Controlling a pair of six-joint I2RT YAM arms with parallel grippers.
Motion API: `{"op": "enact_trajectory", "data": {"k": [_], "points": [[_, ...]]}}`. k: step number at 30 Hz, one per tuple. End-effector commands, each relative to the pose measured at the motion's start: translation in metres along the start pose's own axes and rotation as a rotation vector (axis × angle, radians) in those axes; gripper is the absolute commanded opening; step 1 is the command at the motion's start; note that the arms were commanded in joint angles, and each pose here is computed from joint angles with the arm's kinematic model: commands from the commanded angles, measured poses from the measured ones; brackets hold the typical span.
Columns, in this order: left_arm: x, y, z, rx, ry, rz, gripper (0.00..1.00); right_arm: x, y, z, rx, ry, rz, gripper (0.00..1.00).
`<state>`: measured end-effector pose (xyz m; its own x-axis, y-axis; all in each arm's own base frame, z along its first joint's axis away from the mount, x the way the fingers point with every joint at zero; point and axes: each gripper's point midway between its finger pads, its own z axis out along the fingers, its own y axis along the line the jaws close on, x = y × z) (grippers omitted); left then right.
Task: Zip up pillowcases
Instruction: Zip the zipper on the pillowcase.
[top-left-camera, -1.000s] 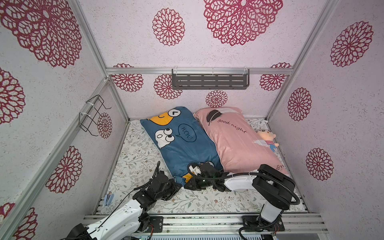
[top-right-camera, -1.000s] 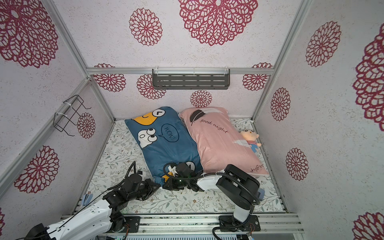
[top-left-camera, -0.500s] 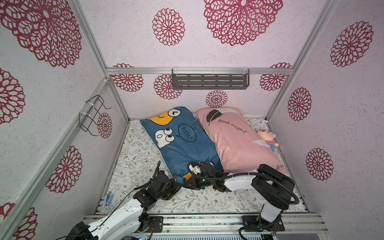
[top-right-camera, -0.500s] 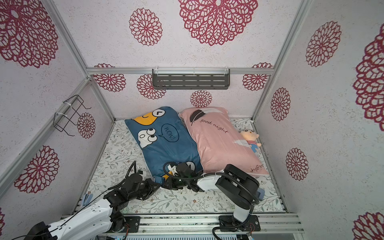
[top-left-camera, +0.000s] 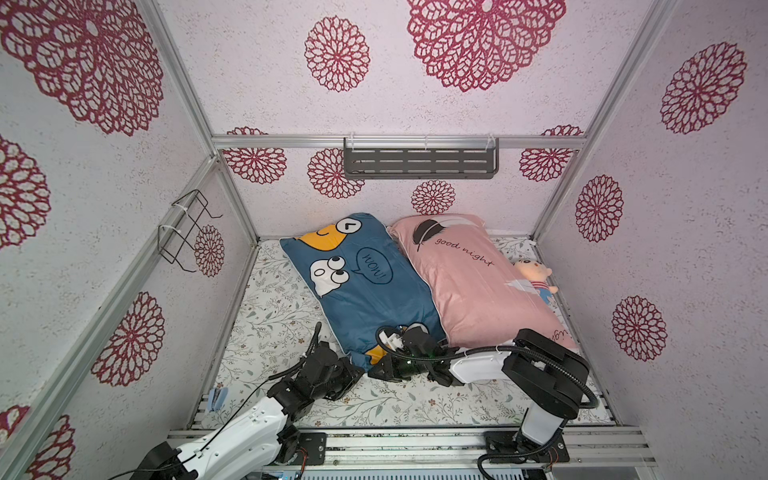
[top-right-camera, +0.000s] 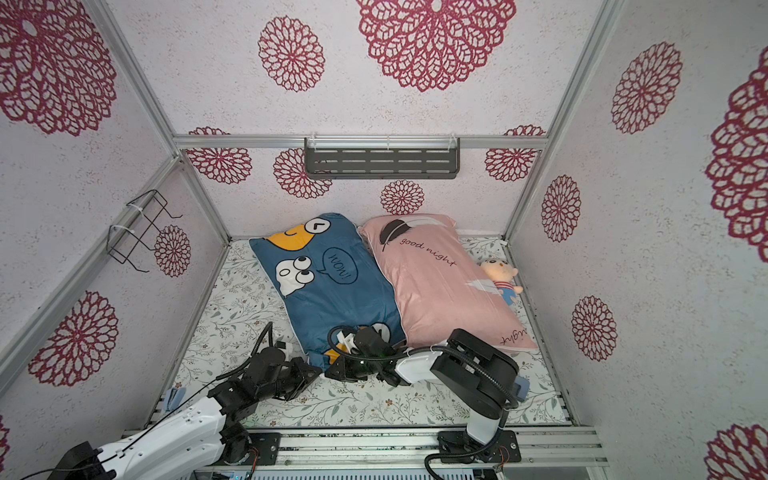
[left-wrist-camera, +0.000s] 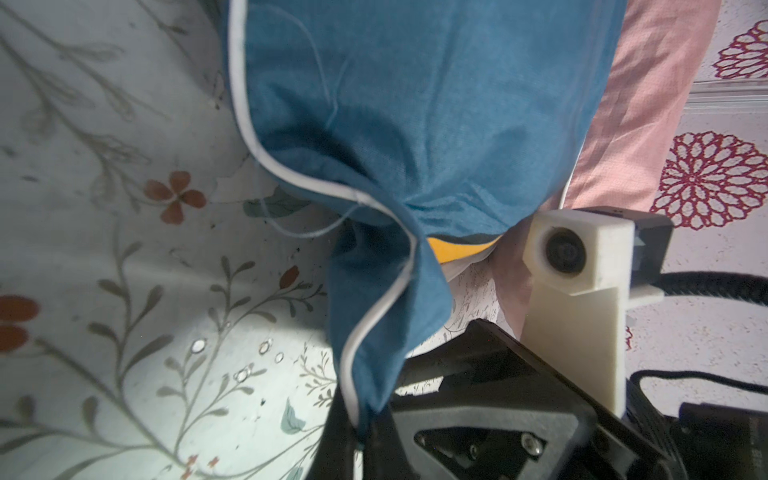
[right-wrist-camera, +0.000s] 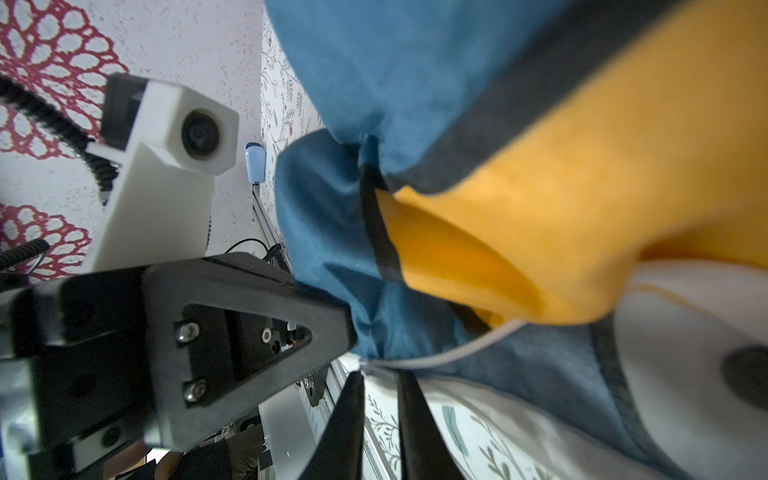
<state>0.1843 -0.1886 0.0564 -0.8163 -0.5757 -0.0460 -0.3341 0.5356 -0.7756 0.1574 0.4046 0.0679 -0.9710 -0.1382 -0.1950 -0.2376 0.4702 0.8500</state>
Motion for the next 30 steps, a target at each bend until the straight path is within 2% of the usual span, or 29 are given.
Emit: {"op": "enact_trajectory", "data": {"k": [1, 9, 21, 30], "points": [[-0.002, -0.005, 0.001, 0.025, -0.013, 0.003, 0.00, -0.007, 0.014, -0.007, -0.037, -0.042, -0.014, 0.23], [-0.003, -0.007, 0.001, 0.033, -0.016, 0.005, 0.00, -0.007, 0.010, -0.004, -0.032, -0.036, -0.004, 0.35], [-0.002, -0.007, 0.006, 0.027, -0.007, 0.008, 0.00, -0.013, 0.028, -0.001, -0.105, -0.049, -0.008, 0.33], [-0.002, -0.007, 0.005, 0.026, -0.011, 0.009, 0.00, -0.011, 0.027, -0.007, -0.092, -0.052, -0.005, 0.27]]}}
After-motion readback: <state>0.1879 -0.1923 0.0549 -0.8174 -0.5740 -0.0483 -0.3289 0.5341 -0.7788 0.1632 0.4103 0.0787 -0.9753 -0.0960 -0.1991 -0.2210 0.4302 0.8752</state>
